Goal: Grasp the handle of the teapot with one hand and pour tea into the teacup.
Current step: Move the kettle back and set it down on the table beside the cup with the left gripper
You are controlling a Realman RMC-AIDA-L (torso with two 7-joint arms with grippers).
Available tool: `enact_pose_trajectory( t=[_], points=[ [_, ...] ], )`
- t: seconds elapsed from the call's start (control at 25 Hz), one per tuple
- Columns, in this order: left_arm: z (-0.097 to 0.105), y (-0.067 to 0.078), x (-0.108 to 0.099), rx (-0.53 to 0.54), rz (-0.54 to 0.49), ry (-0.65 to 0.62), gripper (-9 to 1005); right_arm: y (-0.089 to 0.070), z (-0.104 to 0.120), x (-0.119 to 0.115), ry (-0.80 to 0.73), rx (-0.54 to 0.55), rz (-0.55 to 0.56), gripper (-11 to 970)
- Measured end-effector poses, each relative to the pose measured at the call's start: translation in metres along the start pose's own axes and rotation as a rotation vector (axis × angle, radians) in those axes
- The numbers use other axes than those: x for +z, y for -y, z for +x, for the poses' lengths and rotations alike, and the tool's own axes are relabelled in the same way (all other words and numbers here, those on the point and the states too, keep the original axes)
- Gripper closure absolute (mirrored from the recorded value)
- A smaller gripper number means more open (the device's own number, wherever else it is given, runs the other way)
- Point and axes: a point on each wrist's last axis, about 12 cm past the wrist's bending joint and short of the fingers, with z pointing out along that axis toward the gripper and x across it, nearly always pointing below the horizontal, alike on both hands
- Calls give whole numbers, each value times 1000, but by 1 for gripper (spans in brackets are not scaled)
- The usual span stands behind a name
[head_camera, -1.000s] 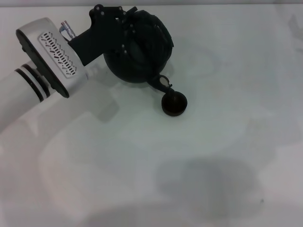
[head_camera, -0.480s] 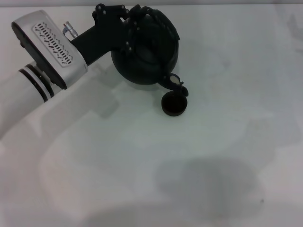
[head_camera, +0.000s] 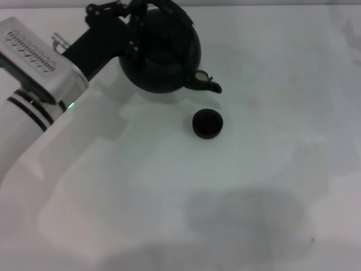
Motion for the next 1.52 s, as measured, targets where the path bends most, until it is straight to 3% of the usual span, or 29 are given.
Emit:
enact_pose_trajectory(
  t=[0.36,0.6,0.84,1.2,1.52],
  points=[
    [8,-4,-29,-195,-200,2,903,0,0,0,-1,1,0,130],
    [12,-4,-36,-316,-228,0,903,0,0,0,-1,2,0,130],
    [18,6,-46,-358,-222,-25,891,1,1,-1,-2,12,2,130],
    [30,9,-73,-434,-337,-67,872,3,3,-2,-7,13,8,130],
    [31,9,-74,-434,-331,-75,855,2,0,0,-3,10,5,130]
  ],
)
